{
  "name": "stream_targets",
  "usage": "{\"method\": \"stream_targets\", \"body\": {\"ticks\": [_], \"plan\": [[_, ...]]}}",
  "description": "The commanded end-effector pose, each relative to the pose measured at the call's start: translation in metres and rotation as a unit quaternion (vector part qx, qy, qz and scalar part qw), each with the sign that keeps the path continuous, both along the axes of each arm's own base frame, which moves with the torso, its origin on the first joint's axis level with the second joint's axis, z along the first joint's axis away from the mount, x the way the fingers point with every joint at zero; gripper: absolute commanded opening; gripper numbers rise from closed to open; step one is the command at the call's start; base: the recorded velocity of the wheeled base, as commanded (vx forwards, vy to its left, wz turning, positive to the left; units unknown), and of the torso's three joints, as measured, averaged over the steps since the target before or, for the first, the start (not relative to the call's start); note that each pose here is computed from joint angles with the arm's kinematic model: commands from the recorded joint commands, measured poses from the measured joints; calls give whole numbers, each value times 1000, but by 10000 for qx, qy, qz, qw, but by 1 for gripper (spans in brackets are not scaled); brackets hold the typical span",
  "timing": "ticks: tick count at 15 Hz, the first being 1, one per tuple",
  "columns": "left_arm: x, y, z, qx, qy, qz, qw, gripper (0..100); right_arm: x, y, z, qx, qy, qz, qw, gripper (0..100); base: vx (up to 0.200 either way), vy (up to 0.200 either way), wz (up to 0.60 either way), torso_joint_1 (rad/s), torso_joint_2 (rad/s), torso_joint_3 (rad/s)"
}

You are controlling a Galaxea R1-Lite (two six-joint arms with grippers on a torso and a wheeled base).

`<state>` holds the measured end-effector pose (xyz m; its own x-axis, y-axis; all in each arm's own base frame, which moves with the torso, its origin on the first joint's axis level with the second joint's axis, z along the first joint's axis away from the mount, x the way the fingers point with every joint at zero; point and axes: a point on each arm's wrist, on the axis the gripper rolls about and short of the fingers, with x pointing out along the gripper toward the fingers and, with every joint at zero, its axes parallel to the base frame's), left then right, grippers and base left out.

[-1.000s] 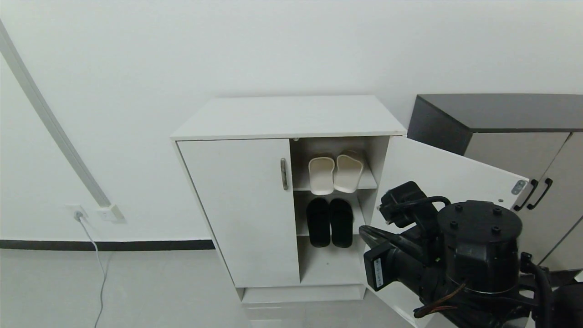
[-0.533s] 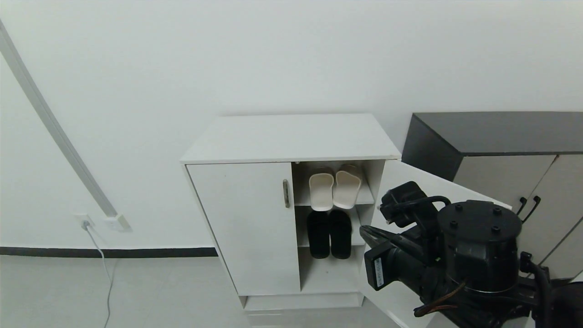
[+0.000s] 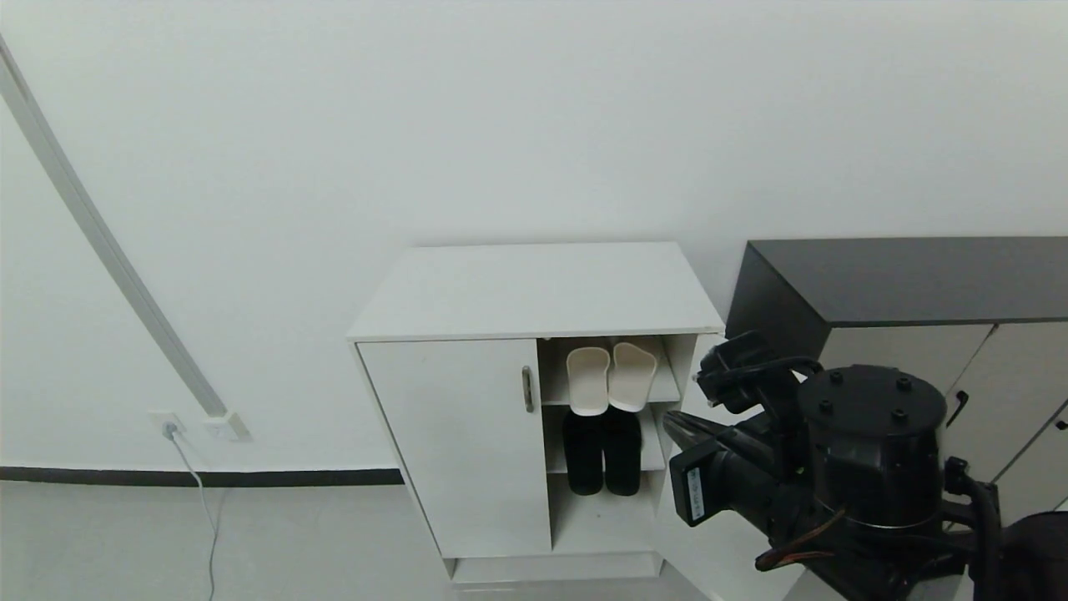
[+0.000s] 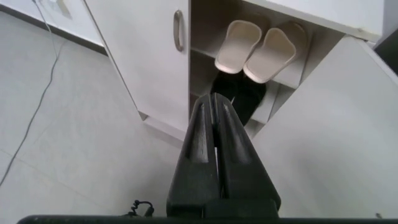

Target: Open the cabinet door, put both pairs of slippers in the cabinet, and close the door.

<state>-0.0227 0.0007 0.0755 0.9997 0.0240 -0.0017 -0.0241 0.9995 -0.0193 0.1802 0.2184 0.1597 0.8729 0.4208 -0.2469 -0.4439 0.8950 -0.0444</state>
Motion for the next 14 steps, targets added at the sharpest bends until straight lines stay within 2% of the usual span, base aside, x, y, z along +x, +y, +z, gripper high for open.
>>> {"method": "stream_targets", "body": {"ticks": [1, 7, 14], "plan": [[0, 0, 0, -3, -1, 3, 10000, 0, 0, 0, -4, -52, 42, -8, 10000, 0, 0, 0, 0, 46, -119, -66], [0, 0, 0, -3, -1, 3, 10000, 0, 0, -1, -5, -76, 55, -6, 10000, 0, 0, 0, 0, 4, -8, -6], [0, 0, 0, -3, -1, 3, 10000, 0, 1, -2, -5, -73, 58, -7, 10000, 0, 0, 0, -600, 4, 0, 4]]}}
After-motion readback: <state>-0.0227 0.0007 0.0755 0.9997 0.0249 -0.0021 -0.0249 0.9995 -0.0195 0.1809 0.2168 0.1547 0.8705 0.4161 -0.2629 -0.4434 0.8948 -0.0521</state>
